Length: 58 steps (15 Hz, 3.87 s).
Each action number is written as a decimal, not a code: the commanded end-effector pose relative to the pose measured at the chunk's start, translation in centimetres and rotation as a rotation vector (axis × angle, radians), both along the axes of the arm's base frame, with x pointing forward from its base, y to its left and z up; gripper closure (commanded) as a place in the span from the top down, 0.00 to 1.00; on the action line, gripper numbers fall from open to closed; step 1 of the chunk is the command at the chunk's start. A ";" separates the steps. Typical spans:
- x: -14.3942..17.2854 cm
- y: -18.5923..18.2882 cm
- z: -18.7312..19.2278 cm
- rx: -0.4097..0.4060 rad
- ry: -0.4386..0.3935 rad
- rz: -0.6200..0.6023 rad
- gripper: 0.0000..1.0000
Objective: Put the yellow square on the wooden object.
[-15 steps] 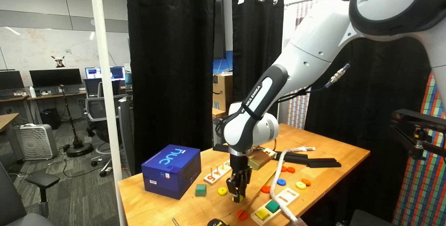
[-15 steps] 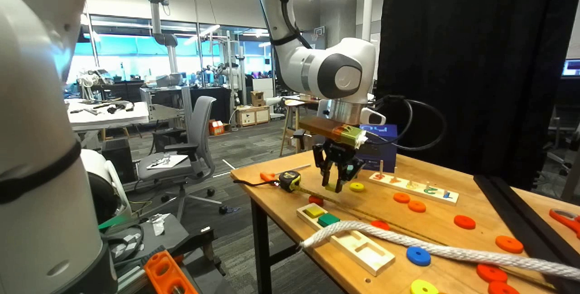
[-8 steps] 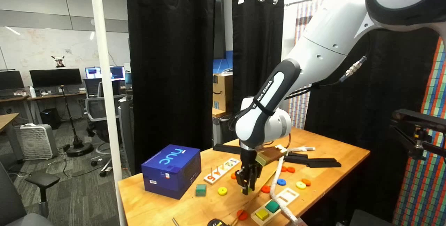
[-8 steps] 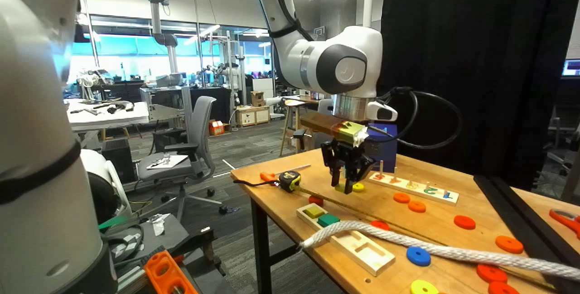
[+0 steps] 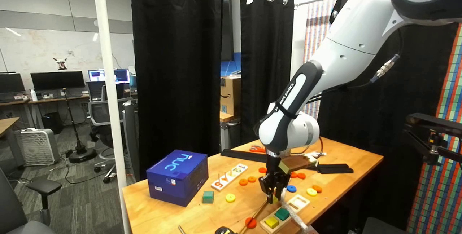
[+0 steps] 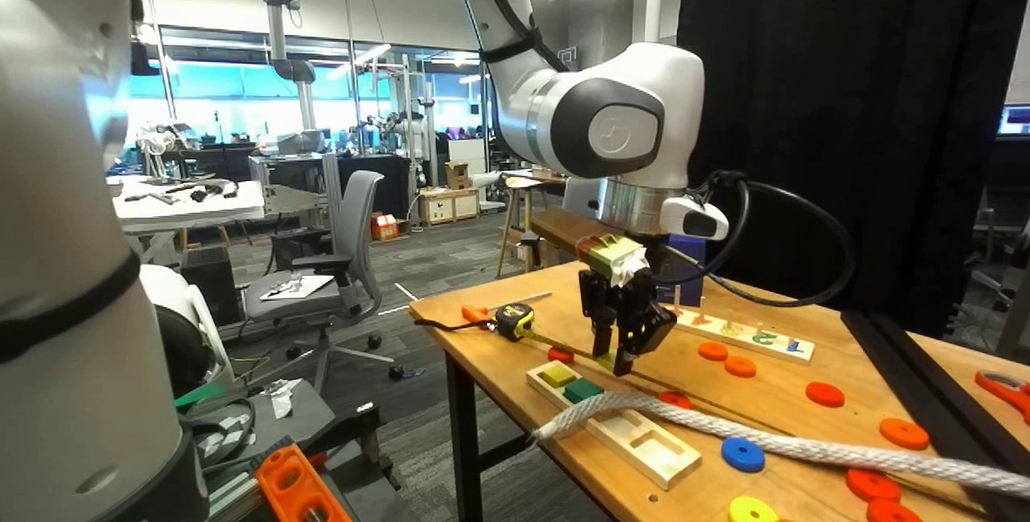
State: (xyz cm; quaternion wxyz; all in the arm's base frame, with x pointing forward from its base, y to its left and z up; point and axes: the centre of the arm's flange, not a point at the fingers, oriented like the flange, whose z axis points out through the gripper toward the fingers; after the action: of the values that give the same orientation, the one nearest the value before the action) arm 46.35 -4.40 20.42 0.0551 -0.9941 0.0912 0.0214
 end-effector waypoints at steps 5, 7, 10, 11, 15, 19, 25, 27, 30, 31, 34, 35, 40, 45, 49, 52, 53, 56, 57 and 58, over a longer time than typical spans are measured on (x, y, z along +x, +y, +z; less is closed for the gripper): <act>-3.4 -1.8 2.8 0.017 -0.063 -0.111 0.24; -4.1 -2.6 2.5 0.025 -0.059 -0.124 0.24; -5.1 -3.9 1.7 0.035 -0.048 -0.127 0.24; -5.3 -4.4 1.4 0.034 -0.041 -0.129 0.24; -6.2 -5.9 0.9 0.030 -0.024 -0.135 0.24; -6.3 -7.1 0.6 0.025 -0.013 -0.133 0.24; -5.9 -7.7 -0.5 0.032 0.002 -0.054 0.24; -6.0 -7.9 -0.8 0.032 0.005 -0.033 0.24; -6.1 -8.5 -1.3 0.033 0.013 -0.014 0.24; -6.1 -8.7 -1.5 0.033 0.015 -0.009 0.24; -5.9 -9.4 -1.8 0.034 0.015 -0.003 0.24; -5.7 -9.6 -1.8 0.034 0.014 -0.002 0.24; -4.8 -10.2 -1.6 0.026 0.008 0.004 0.24; -4.0 -10.7 -1.9 0.027 0.005 0.006 0.24; -3.8 -10.8 -2.1 0.036 0.023 0.009 0.24; -3.9 -10.7 -2.1 0.042 0.033 0.010 0.24; -3.9 -10.7 -2.1 0.045 0.035 0.010 0.24; -4.1 -10.8 -2.2 0.054 0.043 0.009 0.24; -4.1 -10.8 -2.2 0.057 0.046 0.009 0.24; -4.1 -10.8 -2.2 0.061 0.049 0.007 0.24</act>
State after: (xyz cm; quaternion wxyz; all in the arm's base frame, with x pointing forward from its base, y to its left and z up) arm 41.82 -14.63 17.89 0.0765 -0.9916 0.0946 0.0449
